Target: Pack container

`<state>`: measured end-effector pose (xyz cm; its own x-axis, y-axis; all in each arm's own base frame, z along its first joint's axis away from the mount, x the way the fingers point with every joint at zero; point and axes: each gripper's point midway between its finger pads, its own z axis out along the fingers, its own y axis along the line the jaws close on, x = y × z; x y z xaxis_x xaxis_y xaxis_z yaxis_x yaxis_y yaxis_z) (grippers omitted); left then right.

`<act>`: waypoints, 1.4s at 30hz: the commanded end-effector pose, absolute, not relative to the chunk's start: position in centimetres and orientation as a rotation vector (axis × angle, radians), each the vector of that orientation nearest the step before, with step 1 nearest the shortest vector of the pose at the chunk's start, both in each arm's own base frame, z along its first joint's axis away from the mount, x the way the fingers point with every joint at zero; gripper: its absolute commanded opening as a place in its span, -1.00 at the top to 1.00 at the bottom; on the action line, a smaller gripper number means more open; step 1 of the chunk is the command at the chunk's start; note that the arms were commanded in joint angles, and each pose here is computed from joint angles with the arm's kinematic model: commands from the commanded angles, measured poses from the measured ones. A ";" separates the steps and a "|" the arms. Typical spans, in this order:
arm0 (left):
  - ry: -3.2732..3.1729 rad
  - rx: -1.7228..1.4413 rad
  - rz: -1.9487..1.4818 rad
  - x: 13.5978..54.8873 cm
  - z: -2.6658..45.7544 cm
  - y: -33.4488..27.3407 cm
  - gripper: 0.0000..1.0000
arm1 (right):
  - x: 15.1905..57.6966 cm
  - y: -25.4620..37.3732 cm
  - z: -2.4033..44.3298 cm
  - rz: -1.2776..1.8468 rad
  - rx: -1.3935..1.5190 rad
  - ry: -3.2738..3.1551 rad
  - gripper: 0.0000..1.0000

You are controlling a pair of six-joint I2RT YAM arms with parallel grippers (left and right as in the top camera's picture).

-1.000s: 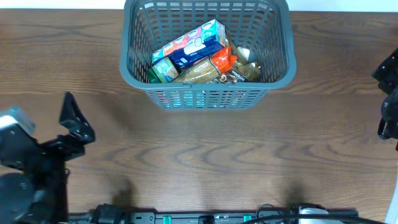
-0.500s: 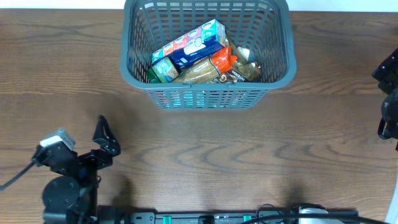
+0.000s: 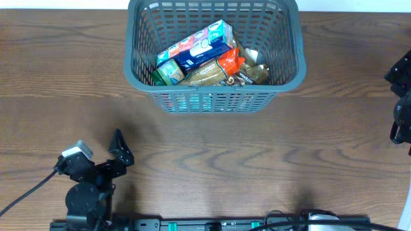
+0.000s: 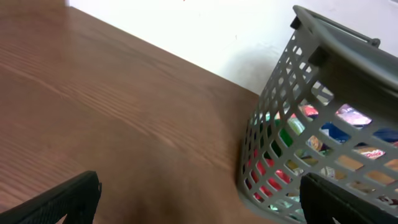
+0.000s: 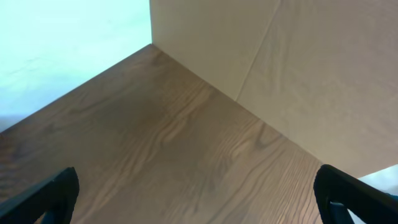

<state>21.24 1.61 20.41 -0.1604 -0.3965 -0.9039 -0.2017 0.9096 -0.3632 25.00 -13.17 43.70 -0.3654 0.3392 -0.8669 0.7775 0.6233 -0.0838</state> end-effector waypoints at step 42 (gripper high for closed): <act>1.790 -0.291 0.014 23.2 13.2 2.4 -0.97 | 24.7 -13.5 44.0 -0.636 0.904 1.936 -0.99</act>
